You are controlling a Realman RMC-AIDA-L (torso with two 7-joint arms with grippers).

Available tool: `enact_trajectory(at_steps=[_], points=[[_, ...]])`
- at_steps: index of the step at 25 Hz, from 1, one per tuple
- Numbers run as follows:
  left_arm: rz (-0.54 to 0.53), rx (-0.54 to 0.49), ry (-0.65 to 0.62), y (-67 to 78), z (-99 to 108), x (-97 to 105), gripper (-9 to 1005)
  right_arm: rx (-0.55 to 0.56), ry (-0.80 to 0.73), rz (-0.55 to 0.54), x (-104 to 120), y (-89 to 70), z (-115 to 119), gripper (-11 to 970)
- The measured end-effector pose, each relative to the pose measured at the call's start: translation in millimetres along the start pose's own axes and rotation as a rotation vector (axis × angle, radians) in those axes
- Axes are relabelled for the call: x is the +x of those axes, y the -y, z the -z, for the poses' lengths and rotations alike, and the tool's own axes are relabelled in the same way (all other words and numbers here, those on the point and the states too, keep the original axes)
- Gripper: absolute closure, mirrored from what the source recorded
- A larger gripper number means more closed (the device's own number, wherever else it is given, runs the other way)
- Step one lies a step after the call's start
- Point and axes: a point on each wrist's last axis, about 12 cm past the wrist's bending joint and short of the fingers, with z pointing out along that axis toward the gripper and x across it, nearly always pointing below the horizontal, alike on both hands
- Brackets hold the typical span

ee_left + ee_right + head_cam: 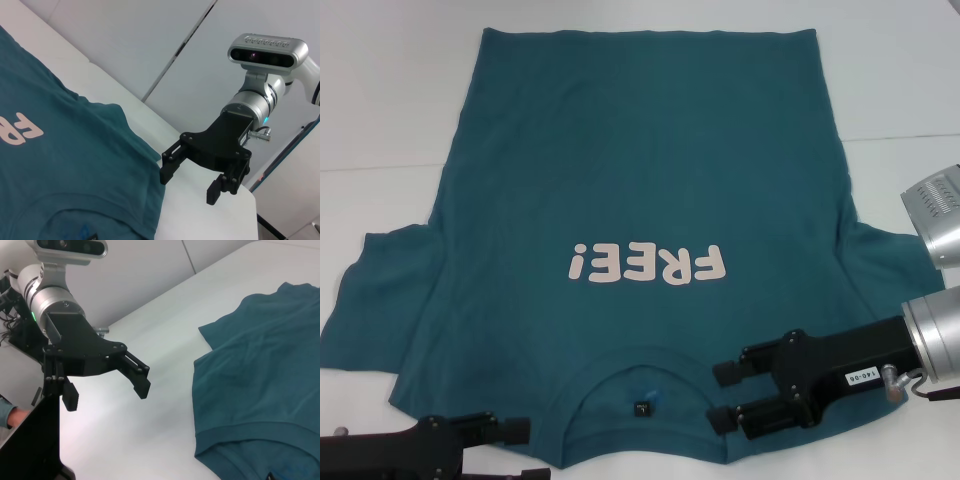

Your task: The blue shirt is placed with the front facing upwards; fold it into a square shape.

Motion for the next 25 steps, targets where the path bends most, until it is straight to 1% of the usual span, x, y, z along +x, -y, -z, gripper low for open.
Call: enact_trajectory(at_steps=[19, 21, 25], points=[[0.011, -0.006, 0.008, -0.4, 0.9, -0.2, 73, -0.003, 0.0, -0.019, 2.6, 0.2, -0.3, 226], [0.05, -0.031, 0.026, -3.0, 3.1, -1.6, 74, 0.003, 0.003, -0.034, 2.3, 0.9, 0.1, 226], [0.207, -0.104, 0.078, -12.7, 14.1, -11.7, 76, 0.059, 0.046, -0.148, -2.7, 8.6, 6.1, 226]])
